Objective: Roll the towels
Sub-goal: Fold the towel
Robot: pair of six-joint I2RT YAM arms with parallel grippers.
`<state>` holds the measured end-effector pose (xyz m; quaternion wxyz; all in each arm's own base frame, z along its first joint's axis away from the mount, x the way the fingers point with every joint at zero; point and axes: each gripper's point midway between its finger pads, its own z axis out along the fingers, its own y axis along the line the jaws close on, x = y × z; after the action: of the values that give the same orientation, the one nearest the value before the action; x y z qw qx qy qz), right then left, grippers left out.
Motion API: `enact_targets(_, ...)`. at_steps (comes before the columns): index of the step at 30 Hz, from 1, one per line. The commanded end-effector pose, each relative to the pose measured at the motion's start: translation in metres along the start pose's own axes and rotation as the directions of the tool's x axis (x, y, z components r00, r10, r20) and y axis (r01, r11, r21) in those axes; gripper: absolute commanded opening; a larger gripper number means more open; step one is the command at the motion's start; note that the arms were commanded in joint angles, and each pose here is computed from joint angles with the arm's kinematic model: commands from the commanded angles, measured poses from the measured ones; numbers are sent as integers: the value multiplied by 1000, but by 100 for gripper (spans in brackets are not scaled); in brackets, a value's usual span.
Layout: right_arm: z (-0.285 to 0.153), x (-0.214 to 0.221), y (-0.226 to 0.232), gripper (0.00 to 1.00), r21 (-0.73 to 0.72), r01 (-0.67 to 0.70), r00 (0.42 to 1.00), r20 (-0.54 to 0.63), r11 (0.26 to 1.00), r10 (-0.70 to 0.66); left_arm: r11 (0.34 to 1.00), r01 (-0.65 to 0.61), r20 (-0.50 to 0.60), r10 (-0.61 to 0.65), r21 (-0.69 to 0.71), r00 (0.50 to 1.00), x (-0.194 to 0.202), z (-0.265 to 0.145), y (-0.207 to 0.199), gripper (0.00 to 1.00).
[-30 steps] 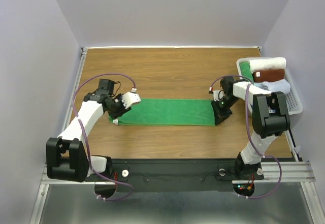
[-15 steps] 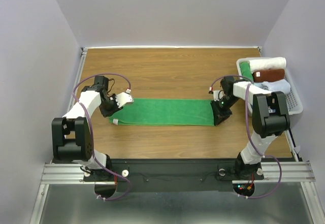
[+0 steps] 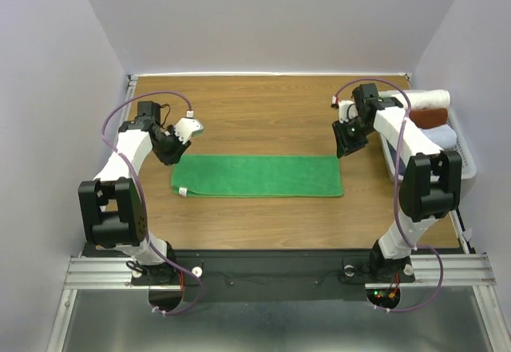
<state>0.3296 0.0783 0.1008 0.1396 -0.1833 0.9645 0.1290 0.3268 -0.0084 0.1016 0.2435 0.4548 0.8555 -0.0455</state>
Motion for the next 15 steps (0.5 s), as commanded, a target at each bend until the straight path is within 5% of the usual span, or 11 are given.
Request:
enact_targets(1, 12, -15, -1, 32, -32, 41, 999, -9, 999, -41, 980, 196, 57, -198, 36, 979, -13, 18, -4, 36)
enact_targets(9, 52, -4, 8, 27, -105, 48, 995, -85, 993, -58, 939, 333, 9, -335, 90, 942, 3, 54, -29, 34)
enact_targets(15, 84, -14, -20, 25, 8, 16, 996, -86, 1000, -16, 908, 414, -32, -413, 62, 910, 19, 75, -33, 32)
